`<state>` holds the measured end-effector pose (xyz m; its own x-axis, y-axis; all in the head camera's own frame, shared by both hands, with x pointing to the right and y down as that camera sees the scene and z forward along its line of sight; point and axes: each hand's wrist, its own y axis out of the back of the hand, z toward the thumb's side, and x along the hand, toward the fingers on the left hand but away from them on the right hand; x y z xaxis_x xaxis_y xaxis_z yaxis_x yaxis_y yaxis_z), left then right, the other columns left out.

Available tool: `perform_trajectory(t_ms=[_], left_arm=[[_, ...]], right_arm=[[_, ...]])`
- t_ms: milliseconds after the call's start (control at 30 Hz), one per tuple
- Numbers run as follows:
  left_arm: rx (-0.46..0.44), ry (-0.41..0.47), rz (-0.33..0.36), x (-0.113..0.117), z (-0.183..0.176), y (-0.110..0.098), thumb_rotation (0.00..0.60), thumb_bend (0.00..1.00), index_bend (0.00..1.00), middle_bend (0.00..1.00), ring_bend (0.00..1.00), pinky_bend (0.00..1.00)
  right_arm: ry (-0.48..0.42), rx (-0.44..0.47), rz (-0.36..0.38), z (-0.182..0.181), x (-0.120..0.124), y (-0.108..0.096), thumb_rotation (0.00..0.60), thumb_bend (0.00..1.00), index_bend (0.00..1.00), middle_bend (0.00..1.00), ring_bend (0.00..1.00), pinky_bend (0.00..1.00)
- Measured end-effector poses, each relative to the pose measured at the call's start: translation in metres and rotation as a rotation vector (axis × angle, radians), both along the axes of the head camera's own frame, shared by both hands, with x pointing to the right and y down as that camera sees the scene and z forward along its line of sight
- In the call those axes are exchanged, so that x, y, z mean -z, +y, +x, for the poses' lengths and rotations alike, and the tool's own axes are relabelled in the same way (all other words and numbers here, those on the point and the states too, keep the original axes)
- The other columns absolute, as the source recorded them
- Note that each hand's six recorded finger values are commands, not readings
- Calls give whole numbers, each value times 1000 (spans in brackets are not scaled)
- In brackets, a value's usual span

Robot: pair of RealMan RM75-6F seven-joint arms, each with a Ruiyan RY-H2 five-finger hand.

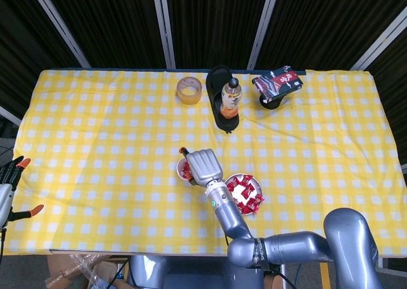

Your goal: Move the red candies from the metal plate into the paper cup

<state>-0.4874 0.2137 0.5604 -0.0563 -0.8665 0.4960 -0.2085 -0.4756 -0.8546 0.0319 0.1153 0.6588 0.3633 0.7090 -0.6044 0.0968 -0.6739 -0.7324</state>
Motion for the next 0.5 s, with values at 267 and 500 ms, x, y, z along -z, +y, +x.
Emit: perform_trajectory(t_ms=[267,500], left_arm=[[2,0,-2,-1,0,0,600,46,0,0,0,0],[2,1,-2,0,0,-1,600,46,0,0,0,0]], right_arm=[[-3,-14,12,0,-1,-3,600,414,171,886,915,952],[-20,-25,20,-5,-1,-5,600,413,170,886,915,952]])
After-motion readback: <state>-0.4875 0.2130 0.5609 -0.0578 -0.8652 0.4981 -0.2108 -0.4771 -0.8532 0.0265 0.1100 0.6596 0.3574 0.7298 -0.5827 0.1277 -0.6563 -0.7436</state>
